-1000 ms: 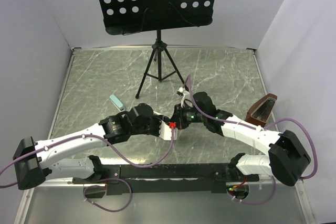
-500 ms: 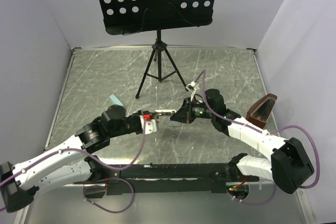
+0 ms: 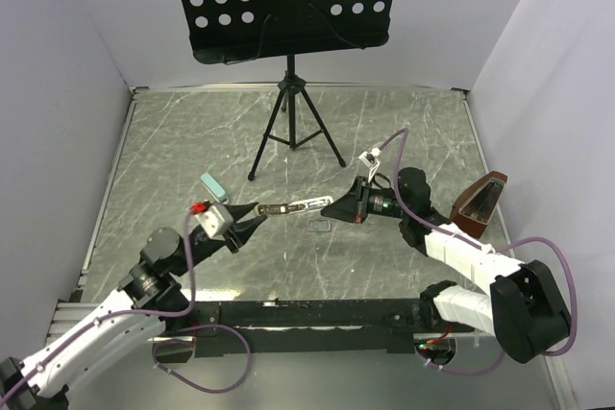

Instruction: Load the staples into the stapler

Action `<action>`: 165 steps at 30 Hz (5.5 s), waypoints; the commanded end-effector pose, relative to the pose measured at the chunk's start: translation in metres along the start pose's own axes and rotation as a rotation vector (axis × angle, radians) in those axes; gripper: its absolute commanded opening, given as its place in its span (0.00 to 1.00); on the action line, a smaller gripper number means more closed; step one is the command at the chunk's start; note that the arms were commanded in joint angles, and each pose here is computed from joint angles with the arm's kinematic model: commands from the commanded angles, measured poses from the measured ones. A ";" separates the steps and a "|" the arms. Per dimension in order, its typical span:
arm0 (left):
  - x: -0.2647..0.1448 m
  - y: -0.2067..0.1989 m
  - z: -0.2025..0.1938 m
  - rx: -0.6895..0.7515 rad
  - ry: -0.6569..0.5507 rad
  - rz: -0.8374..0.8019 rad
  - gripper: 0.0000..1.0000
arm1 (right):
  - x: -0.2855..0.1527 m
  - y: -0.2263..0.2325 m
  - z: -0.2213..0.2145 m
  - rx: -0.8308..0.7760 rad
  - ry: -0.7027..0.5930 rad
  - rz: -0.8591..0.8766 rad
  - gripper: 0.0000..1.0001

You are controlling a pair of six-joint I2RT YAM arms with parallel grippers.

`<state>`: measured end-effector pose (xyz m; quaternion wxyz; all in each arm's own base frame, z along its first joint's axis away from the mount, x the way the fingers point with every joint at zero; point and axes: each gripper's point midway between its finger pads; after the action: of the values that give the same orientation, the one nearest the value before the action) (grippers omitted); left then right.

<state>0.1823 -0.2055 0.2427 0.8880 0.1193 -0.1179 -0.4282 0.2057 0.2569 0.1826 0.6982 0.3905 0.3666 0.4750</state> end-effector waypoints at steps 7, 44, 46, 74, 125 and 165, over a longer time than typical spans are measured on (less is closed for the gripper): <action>-0.053 0.082 0.059 -0.409 -0.501 0.512 0.01 | -0.012 -0.009 -0.001 0.097 -0.017 0.117 0.00; 0.014 0.047 0.008 -0.570 0.066 0.345 0.99 | -0.006 -0.040 0.024 0.245 -0.265 -0.132 0.00; 0.015 0.050 0.013 -0.584 0.096 0.366 1.00 | -0.003 -0.041 0.024 0.247 -0.276 -0.143 0.00; 0.094 -0.003 -0.046 -1.289 0.587 0.819 0.67 | 0.018 -0.023 0.028 0.127 -0.411 -0.192 0.00; 0.097 -0.018 -0.125 -1.651 0.684 0.847 0.03 | 0.055 0.001 0.001 -0.130 -0.363 -0.124 0.00; 0.053 0.064 -0.192 -0.698 0.963 0.933 0.01 | 0.004 -0.042 0.014 -0.297 -0.449 -0.447 0.77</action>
<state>0.3083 -0.1840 0.0738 0.8905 -0.1300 0.4266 0.0903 0.2230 0.2624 0.1421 0.8744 0.3126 0.2303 0.2909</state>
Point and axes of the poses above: each gripper's point midway between its finger pads, its own x axis out along the fingers, its own y axis along the line the jaws close on, z = x × y, and after that the axes turned 13 degrees about x, right-handed
